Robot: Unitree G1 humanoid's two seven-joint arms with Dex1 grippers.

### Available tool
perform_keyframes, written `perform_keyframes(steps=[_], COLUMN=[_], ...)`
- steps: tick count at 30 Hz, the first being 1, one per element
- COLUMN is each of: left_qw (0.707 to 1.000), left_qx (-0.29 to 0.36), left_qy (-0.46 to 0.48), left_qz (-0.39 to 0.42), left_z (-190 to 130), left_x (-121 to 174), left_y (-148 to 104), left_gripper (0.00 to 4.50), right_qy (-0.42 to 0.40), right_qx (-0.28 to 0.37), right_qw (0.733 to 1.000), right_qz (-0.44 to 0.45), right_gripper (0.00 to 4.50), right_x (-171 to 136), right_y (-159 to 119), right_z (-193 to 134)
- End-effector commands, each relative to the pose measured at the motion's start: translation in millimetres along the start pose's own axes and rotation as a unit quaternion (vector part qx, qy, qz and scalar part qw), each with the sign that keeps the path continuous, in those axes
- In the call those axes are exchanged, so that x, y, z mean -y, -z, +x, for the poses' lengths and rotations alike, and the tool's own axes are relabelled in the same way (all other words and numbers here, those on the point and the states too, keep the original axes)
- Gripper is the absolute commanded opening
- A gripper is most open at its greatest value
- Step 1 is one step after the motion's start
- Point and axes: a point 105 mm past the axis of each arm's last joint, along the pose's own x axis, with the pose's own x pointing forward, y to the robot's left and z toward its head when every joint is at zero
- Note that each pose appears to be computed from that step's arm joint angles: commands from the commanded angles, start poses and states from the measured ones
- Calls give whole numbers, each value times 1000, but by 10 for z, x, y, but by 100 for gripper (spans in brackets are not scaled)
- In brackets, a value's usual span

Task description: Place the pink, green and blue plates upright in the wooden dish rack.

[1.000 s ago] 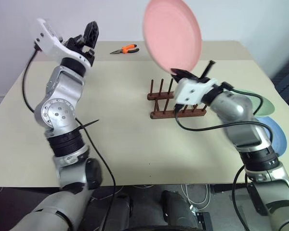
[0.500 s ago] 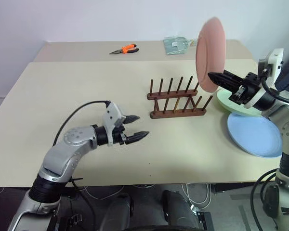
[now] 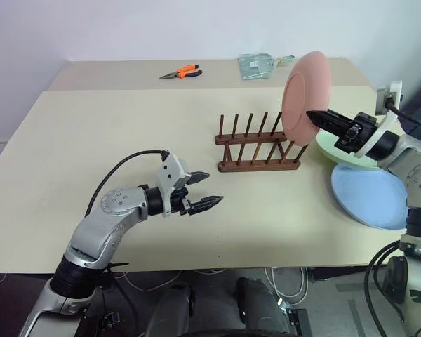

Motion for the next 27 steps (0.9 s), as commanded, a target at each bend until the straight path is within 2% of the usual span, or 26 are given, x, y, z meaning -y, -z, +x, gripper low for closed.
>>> perform_keyframes(steps=[1,3,9,11,12,13,16,17,18,22,25,27], left_qw=[1000,1000,1000,1000,1000,1000,1000,1000,999,999,999,999], left_qx=[12,12,9,5,3,1,-4,-5,-5,-6,-7,-9], left_qy=[4,5,5,7,9,11,20,23,25,29,30,28], left_qz=[17,17,15,15,15,15,20,21,22,24,25,25], left_z=[12,22,15,14,17,23,51,64,76,110,113,104], left_x=[26,27,31,36,38,39,45,46,45,37,43,48], left_y=[-92,-106,-107,-90,-81,-71,-52,-49,-46,-30,-19,-1], left_gripper=[362,362,362,362,362,362,362,362,362,362,362,362], right_qy=[34,75,124,135,145,156,177,181,181,187,194,196], right_qx=[27,36,37,-4,-51,-107,-246,-284,-311,-373,-393,-399], right_qw=[997,991,969,960,951,936,877,848,824,753,721,706], right_qz=[-61,-106,-212,-245,-270,-298,-373,-409,-438,-508,-537,-551], right_gripper=[205,303,303,303,303,303,390,439,445,445,445,393], right_x=[47,117,48,21,49,97,293,369,430,682,837,922], right_y=[-230,-309,-541,-485,-380,-250,95,183,247,411,497,555], right_z=[-33,-83,-435,-569,-645,-721,-914,-965,-1000,-1080,-1106,-1106])
